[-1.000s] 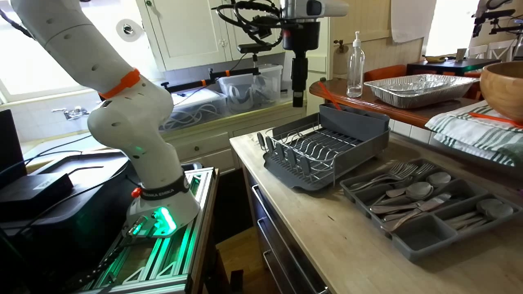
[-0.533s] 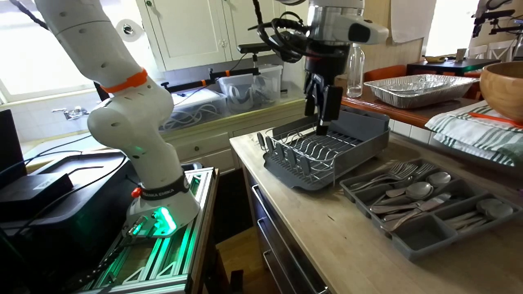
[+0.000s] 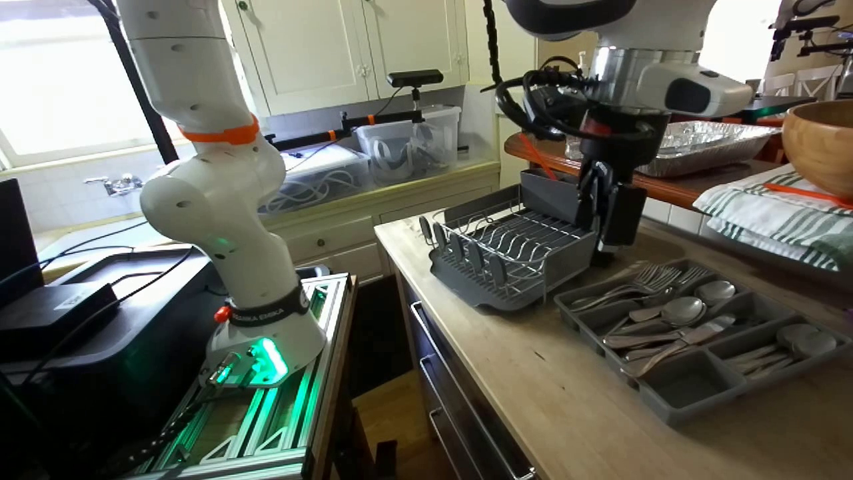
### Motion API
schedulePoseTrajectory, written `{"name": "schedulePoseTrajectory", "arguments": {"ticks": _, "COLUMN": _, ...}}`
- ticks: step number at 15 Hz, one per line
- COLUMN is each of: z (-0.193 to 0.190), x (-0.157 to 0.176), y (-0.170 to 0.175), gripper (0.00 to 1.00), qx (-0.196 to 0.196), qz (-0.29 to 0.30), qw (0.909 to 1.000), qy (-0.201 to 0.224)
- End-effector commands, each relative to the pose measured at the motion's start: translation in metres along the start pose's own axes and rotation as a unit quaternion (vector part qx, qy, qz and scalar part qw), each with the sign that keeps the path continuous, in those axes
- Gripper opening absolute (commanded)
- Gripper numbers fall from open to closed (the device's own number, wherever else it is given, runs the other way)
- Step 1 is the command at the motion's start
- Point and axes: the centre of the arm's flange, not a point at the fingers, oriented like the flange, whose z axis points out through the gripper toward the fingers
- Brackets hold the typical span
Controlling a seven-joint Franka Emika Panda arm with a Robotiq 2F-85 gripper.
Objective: Move two knives to the small sections of the plate rack
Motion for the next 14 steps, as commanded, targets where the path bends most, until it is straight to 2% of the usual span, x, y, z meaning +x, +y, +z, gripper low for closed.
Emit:
{"name": "schedulePoseTrajectory", "arguments": {"ticks": 1, "z": 0.0, "x": 0.002, "y": 0.0, "gripper": 1.0, "qx": -0.001, "qz": 0.002, "qw": 1.0, "qy": 0.0}}
{"name": "schedulePoseTrajectory", "arguments": {"ticks": 3, "z": -0.001, "x": 0.004, "y": 0.001, "gripper": 1.0, "qx": -0.002, "qz": -0.011, "qw": 0.9999, "qy": 0.007}}
{"name": "schedulePoseTrajectory", "arguments": {"ticks": 6, "z": 0.018, "x": 0.031, "y": -0.004, "gripper": 1.0, "qx": -0.018, "qz": -0.053, "qw": 0.9983, "qy": -0.017}}
{"name": "schedulePoseTrajectory", "arguments": {"ticks": 8, "z": 0.031, "x": 0.049, "y": -0.004, "gripper": 1.0, "qx": -0.048, "qz": -0.083, "qw": 0.9948, "qy": -0.034}}
{"name": "schedulePoseTrajectory", "arguments": {"ticks": 10, "z": 0.047, "x": 0.071, "y": 0.0, "gripper": 1.0, "qx": -0.064, "qz": -0.079, "qw": 0.9939, "qy": -0.043}}
{"name": "schedulePoseTrajectory", "arguments": {"ticks": 14, "z": 0.074, "x": 0.106, "y": 0.016, "gripper": 1.0, "qx": -0.061, "qz": -0.072, "qw": 0.9927, "qy": -0.075}}
